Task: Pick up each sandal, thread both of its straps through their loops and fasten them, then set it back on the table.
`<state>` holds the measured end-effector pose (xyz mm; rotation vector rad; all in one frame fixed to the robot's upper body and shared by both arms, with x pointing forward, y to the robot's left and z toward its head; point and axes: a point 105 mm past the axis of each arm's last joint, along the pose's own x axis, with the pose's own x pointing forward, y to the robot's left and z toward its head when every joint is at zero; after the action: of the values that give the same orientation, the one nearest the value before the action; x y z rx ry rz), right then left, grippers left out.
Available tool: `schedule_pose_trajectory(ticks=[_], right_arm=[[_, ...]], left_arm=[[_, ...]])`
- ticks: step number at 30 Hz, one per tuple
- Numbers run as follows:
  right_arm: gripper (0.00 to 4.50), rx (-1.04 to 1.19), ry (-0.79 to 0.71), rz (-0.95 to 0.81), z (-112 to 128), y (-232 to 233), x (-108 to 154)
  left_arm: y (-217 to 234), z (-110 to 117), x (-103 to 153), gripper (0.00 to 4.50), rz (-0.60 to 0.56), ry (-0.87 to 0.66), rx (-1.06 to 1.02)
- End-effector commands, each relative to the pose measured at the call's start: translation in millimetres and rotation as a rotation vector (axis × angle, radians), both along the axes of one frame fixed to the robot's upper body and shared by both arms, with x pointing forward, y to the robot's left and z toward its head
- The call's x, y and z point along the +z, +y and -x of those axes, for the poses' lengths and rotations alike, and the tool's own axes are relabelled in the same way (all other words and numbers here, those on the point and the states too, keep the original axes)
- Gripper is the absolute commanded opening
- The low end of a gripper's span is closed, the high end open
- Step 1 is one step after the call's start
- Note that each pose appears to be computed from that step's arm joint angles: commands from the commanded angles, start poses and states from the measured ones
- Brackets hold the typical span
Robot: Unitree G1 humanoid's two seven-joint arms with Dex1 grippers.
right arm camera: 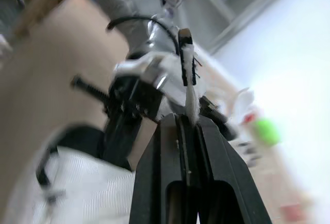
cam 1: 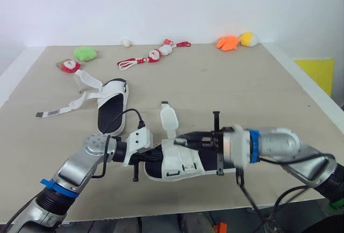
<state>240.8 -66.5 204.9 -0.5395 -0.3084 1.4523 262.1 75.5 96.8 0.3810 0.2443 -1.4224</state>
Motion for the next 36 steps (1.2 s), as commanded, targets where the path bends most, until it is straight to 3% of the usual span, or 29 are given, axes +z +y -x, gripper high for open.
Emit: schedule_pose_trajectory(ticks=[1,6,14,23,36], right_arm=[[0.14,-0.024,0.336,-0.050,-9,4,27],[0.14,-0.083,0.870,-0.008,-14,5,27],[0.14,-0.250,1.180,0.016,-32,0,2],[0.14,-0.336,1.265,-0.031,-58,-7,-3],[0.14,-0.389,1.346,0.047,-68,-16,-18]], left_arm=[[9,0,-18,0.00,-0.064,0.053,0.041],[8,0,-17,0.00,-0.063,0.051,0.043],[7,-1,-17,0.00,-0.060,0.048,0.044],[7,-1,-16,0.00,-0.062,0.046,0.040],[7,0,-15,0.00,-0.061,0.044,0.040]])
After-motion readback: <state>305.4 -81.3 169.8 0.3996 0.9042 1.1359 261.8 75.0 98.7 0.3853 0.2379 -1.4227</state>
